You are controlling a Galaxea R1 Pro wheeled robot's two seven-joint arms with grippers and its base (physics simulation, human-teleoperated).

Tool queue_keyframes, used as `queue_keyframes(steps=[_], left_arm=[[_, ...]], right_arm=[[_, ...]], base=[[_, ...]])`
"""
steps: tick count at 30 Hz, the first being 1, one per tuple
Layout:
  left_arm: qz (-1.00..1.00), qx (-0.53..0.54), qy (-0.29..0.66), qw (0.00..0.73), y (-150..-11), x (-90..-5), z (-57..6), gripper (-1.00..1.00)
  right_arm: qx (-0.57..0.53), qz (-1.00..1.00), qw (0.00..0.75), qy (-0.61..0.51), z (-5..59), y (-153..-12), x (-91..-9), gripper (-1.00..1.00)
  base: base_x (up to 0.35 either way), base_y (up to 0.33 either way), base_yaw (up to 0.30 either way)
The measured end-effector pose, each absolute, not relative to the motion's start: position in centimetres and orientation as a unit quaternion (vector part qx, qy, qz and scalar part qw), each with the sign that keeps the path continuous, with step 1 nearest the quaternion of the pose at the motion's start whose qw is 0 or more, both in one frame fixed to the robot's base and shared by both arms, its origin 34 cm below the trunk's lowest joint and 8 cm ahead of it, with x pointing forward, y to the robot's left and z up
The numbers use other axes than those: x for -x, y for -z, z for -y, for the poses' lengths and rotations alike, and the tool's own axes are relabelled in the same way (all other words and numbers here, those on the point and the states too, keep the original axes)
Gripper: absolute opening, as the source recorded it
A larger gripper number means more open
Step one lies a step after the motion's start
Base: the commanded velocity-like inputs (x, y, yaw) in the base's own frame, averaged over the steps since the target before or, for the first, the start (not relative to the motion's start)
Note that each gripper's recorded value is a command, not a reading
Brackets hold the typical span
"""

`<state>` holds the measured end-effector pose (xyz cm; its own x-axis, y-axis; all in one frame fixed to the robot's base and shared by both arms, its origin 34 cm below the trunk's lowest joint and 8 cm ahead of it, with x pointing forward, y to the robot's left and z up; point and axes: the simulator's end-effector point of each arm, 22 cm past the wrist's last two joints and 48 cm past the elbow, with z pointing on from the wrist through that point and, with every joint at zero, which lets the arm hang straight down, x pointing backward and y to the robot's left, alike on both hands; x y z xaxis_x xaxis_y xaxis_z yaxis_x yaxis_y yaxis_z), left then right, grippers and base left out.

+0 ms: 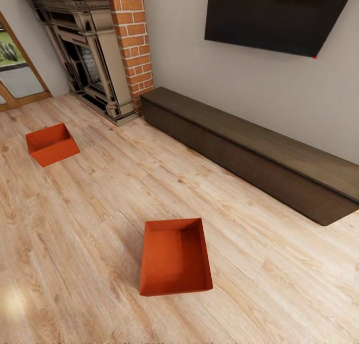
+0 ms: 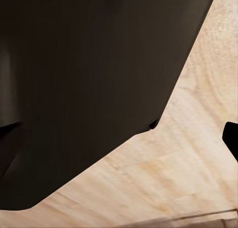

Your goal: Move the two storage containers from the living room to the garage. In the garage, place one container on the floor and stack the other container on top of it (either order is fine).

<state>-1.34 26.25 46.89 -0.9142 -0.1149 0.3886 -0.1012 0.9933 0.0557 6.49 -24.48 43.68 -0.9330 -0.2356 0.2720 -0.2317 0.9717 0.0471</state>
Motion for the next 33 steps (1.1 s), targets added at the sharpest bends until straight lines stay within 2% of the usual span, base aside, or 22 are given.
queue_keyframes(steps=[33], left_arm=[[0.977,-0.055,0.017,0.204,-47.03,1.65,-26.25,1.0]], right_arm=[[-0.121,0.982,0.144,0.009,24.68,-43.74,-6.13,1.0]], base=[[0.0,0.0,0.0]])
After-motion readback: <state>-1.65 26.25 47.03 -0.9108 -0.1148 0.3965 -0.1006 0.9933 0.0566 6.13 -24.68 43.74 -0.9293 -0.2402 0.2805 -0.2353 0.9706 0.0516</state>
